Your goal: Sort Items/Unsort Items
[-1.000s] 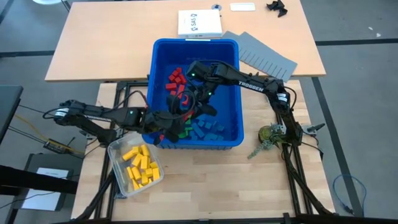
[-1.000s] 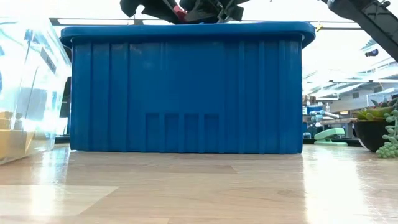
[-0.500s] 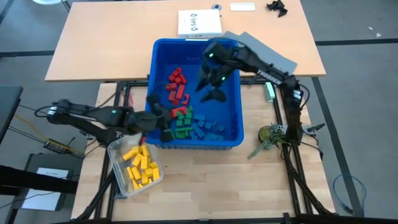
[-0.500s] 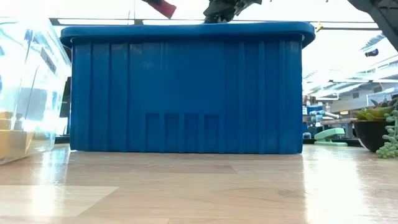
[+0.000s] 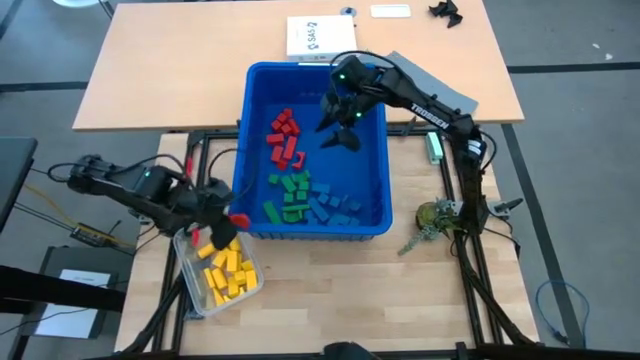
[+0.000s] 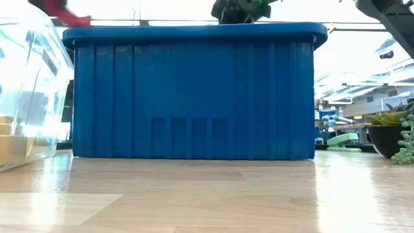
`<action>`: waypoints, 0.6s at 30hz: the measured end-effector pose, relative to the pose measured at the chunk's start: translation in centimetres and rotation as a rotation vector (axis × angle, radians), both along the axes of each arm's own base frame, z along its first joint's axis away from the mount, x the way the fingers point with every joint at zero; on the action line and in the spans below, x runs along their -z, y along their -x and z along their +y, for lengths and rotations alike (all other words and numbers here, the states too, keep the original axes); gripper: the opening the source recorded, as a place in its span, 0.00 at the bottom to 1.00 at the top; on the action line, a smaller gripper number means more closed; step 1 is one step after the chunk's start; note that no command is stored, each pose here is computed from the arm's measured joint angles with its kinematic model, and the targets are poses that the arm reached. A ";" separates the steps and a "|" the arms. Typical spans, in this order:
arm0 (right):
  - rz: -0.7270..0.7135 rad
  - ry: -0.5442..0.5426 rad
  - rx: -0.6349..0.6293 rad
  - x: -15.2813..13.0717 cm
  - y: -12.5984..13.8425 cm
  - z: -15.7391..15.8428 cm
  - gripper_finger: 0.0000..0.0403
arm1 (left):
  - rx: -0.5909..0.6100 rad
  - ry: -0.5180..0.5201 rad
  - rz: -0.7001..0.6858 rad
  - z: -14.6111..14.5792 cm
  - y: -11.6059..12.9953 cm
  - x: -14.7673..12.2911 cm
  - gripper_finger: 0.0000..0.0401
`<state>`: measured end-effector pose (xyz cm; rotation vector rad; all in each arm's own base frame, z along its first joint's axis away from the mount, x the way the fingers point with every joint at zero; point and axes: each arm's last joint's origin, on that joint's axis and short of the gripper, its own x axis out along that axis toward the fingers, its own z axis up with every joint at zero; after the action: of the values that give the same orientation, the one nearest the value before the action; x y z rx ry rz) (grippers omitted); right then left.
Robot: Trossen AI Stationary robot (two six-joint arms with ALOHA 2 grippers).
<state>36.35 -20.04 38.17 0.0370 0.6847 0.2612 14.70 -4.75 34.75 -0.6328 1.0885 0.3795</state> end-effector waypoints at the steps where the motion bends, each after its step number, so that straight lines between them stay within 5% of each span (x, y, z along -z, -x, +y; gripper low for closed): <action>1: 0.001 0.000 -0.001 0.4 -0.3 -0.2 0.69 | -0.004 0.005 0.047 -0.1 0.3 0.4 0.35; 18: 0.037 0.051 0.046 9.1 -6.3 -3.8 0.69 | 0.006 0.146 0.266 -1.7 1.0 4.2 0.45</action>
<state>42.65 -23.81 29.04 0.0090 0.7262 0.1997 13.70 -6.46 30.51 -0.7214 1.3815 0.3886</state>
